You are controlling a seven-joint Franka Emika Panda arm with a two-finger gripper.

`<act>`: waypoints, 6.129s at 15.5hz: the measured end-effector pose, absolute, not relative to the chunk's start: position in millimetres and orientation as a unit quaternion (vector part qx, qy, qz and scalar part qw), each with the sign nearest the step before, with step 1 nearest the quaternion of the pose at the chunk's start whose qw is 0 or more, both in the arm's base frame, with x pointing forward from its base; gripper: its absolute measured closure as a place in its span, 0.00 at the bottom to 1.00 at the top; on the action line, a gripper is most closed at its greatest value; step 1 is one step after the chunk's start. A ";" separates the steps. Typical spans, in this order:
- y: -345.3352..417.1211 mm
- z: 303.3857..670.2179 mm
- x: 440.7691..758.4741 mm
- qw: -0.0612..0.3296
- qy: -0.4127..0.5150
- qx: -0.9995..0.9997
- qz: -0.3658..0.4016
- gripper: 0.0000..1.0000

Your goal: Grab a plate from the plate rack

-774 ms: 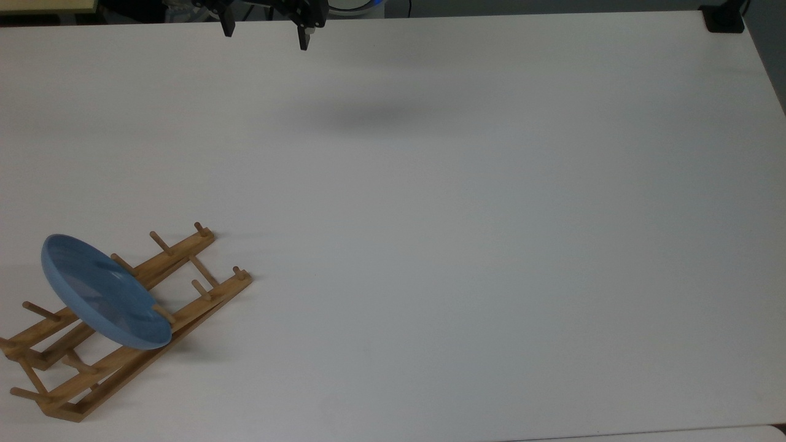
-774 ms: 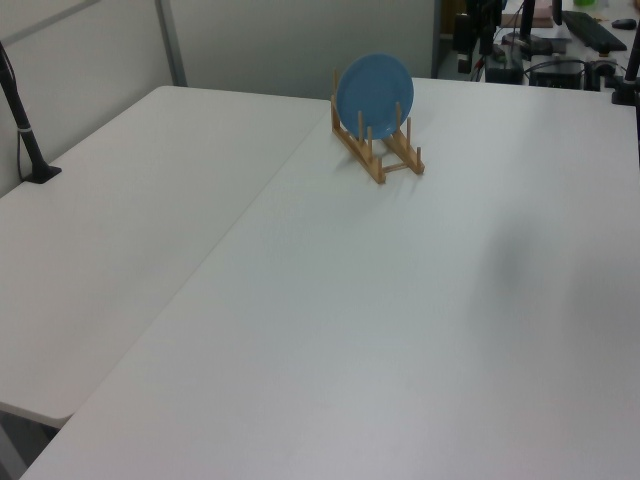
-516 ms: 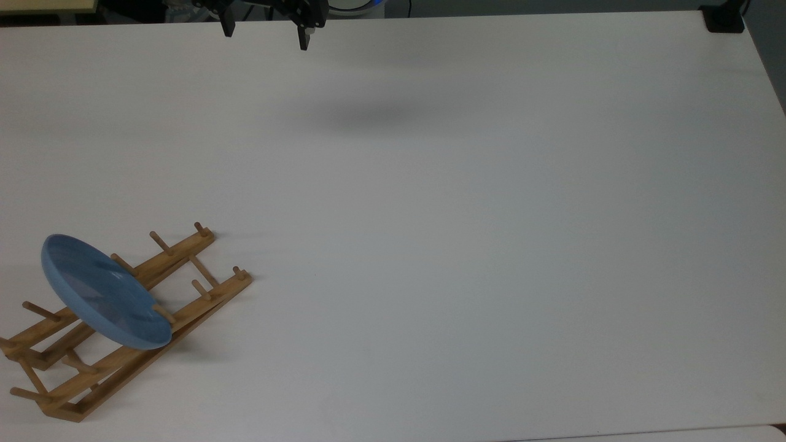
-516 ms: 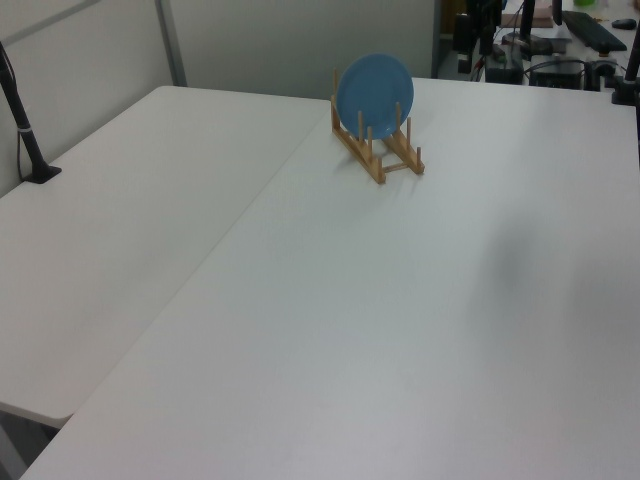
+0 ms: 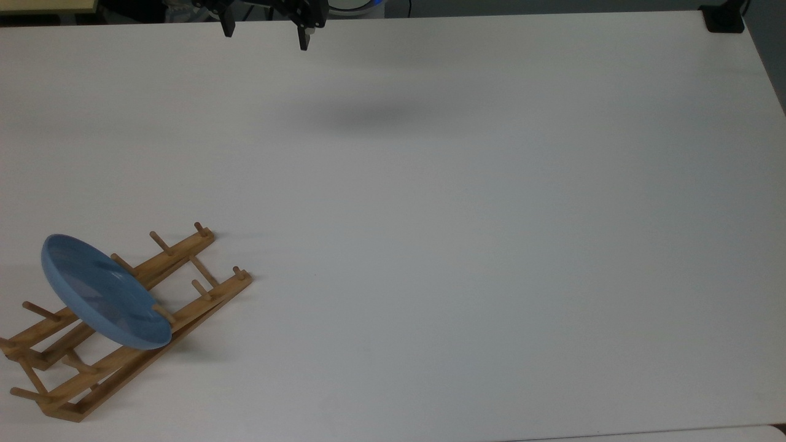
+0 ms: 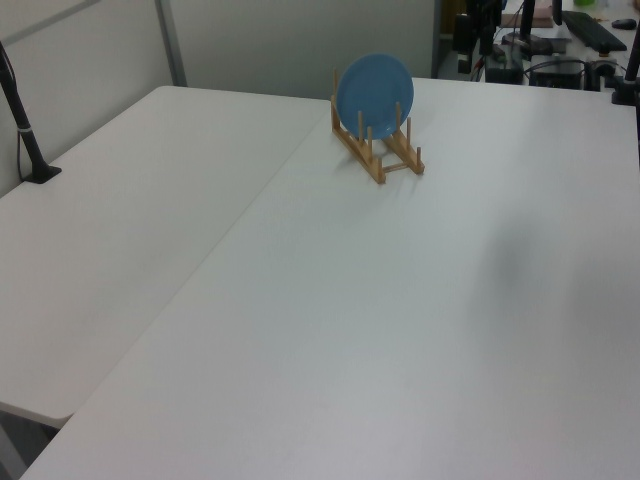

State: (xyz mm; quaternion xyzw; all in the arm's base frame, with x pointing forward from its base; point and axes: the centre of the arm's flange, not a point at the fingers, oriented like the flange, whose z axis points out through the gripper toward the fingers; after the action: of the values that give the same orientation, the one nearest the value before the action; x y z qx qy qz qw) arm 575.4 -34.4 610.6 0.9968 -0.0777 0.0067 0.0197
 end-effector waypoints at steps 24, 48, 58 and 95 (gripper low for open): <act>-171.9 538.7 686.1 0.130 -0.089 0.935 0.319 0.08; -240.0 467.1 704.9 0.199 -0.058 0.912 0.353 0.96; -250.8 531.6 693.4 0.216 -0.058 0.891 0.395 0.96; -12.9 356.8 654.4 -0.021 0.201 0.971 -0.131 0.45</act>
State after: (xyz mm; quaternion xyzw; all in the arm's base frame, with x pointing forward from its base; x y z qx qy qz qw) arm 654.4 -12.9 356.8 0.9706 0.2006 -0.1313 -0.0210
